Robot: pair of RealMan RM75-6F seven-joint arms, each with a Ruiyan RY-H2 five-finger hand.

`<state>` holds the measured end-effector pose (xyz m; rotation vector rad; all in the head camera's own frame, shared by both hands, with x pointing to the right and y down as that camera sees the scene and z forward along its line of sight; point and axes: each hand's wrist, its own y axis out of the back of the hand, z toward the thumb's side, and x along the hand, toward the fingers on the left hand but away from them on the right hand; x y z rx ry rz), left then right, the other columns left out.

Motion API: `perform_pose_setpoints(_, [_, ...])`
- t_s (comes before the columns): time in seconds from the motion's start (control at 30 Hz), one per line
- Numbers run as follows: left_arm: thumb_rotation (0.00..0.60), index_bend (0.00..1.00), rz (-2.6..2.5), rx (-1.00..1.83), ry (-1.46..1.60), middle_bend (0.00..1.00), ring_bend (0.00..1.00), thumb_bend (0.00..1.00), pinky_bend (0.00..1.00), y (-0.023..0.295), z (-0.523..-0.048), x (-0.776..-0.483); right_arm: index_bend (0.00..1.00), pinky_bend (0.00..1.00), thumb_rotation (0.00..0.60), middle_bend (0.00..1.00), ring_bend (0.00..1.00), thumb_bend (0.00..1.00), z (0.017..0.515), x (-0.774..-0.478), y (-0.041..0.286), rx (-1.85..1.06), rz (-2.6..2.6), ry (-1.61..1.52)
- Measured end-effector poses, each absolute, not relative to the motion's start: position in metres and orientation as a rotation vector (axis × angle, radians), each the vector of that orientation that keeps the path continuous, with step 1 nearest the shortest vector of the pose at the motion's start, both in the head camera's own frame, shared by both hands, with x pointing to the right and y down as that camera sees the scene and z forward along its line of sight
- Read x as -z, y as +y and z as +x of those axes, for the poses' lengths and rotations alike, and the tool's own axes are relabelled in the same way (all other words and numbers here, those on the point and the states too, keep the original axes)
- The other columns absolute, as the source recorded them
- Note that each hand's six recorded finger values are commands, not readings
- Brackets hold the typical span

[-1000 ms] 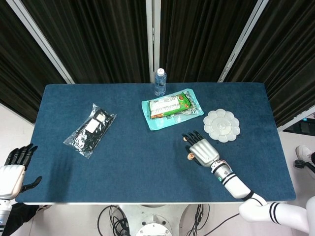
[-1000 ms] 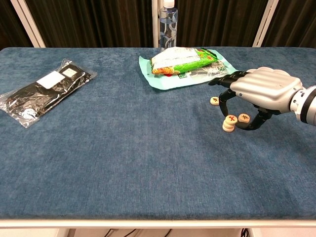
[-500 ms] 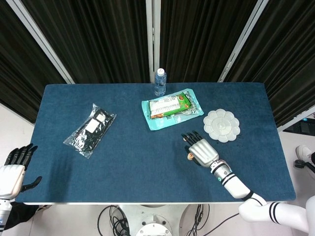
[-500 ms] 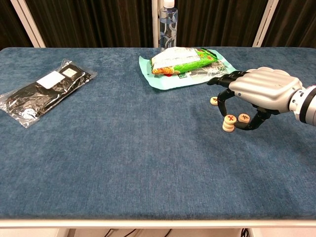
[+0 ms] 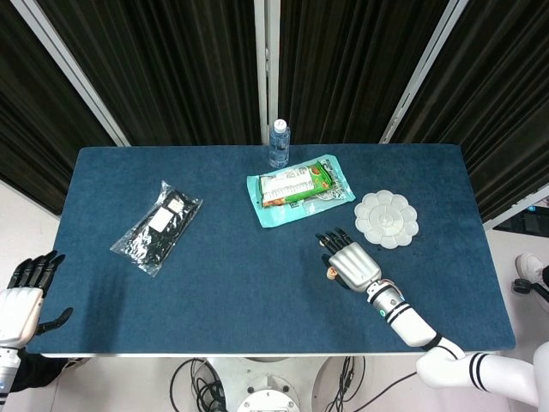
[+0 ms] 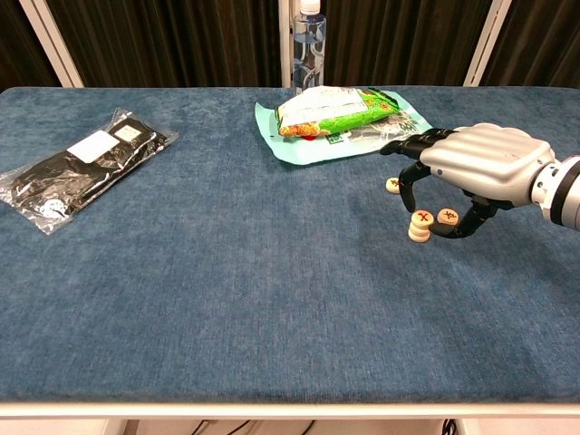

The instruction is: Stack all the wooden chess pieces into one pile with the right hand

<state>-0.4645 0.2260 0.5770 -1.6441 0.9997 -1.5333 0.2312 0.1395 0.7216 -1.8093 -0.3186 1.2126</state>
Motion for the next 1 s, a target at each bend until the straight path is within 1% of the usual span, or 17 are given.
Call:
perform_pose_setpoints(0.2, [0.600, 0.05, -1.646, 1.528, 1.004, 0.00, 0.00, 0.23, 0.00, 0.226, -0.464, -0.575, 0.38, 0.00, 0.600, 0.00, 0.00, 0.26, 0.234, -0.714, 0.136, -1.204, -1.805, -0.339])
perform_pose_setpoints(0.33, [0.600, 0.05, -1.649, 1.525, 1.001, 0.00, 0.00, 0.23, 0.00, 0.226, -0.463, -0.575, 0.38, 0.00, 0.600, 0.00, 0.00, 0.26, 0.242, -0.706, 0.132, -1.207, -1.789, -0.359])
perform_pose_setpoints(0.4, [0.600, 0.05, -1.651, 1.525, 0.999, 0.00, 0.00, 0.23, 0.00, 0.226, -0.463, -0.575, 0.37, 0.00, 0.600, 0.00, 0.00, 0.29, 0.248, -0.704, 0.130, -1.220, -1.782, -0.364])
perform_pose_setpoints(0.43, [0.600, 0.05, -1.653, 1.524, 0.999, 0.00, 0.00, 0.23, 0.00, 0.226, -0.463, -0.575, 0.37, 0.00, 0.600, 0.00, 0.00, 0.32, 0.250, -0.704, 0.130, -1.227, -1.784, -0.363])
perform_pose_setpoints(0.5, [0.600, 0.05, -1.657, 1.521, 1.001, 0.00, 0.00, 0.23, 0.00, 0.227, -0.462, -0.575, 0.38, 0.00, 0.600, 0.00, 0.00, 0.48, 0.254, -0.706, 0.131, -1.244, -1.797, -0.356])
perform_pose_setpoints(0.53, [0.600, 0.05, -1.659, 1.519, 1.002, 0.00, 0.00, 0.23, 0.00, 0.227, -0.461, -0.575, 0.38, 0.00, 0.600, 0.00, 0.00, 0.54, 0.255, -0.707, 0.131, -1.251, -1.804, -0.351])
perform_pose_setpoints(0.57, [0.600, 0.05, -1.659, 1.518, 1.002, 0.00, 0.00, 0.23, 0.00, 0.227, -0.461, -0.574, 0.37, 0.00, 0.600, 0.00, 0.00, 0.64, 0.256, -0.708, 0.132, -1.257, -1.810, -0.346])
perform_pose_setpoints(0.63, [0.600, 0.05, -1.658, 1.520, 1.001, 0.00, 0.00, 0.23, 0.00, 0.227, -0.462, -0.574, 0.37, 0.00, 0.600, 0.00, 0.00, 0.73, 0.258, -0.711, 0.134, -1.270, -1.822, -0.331])
perform_pose_setpoints(0.67, [0.600, 0.05, -1.658, 1.520, 1.001, 0.00, 0.00, 0.23, 0.00, 0.227, -0.461, -0.574, 0.38, 0.00, 0.600, 0.00, 0.00, 0.81, 0.259, -0.713, 0.136, -1.275, -1.827, -0.323])
perform_pose_setpoints(0.73, [0.600, 0.05, -1.659, 1.519, 1.002, 0.00, 0.00, 0.23, 0.00, 0.227, -0.461, -0.574, 0.38, 0.00, 0.600, 0.00, 0.00, 0.88, 0.261, -0.715, 0.137, -1.283, -1.836, -0.306])
perform_pose_setpoints(0.8, [0.600, 0.05, -1.659, 1.518, 1.002, 0.00, 0.00, 0.23, 0.00, 0.227, -0.461, -0.574, 0.38, 0.00, 0.600, 0.00, 0.00, 0.92, 0.261, -0.717, 0.138, -1.288, -1.840, -0.297])
perform_pose_setpoints(1.0, [0.600, 0.05, -1.659, 1.521, 1.004, 0.00, 0.00, 0.23, 0.00, 0.226, -0.463, -0.575, 0.37, 0.00, 0.600, 0.00, 0.00, 0.92, 0.259, -0.718, 0.138, -1.286, -1.848, -0.294])
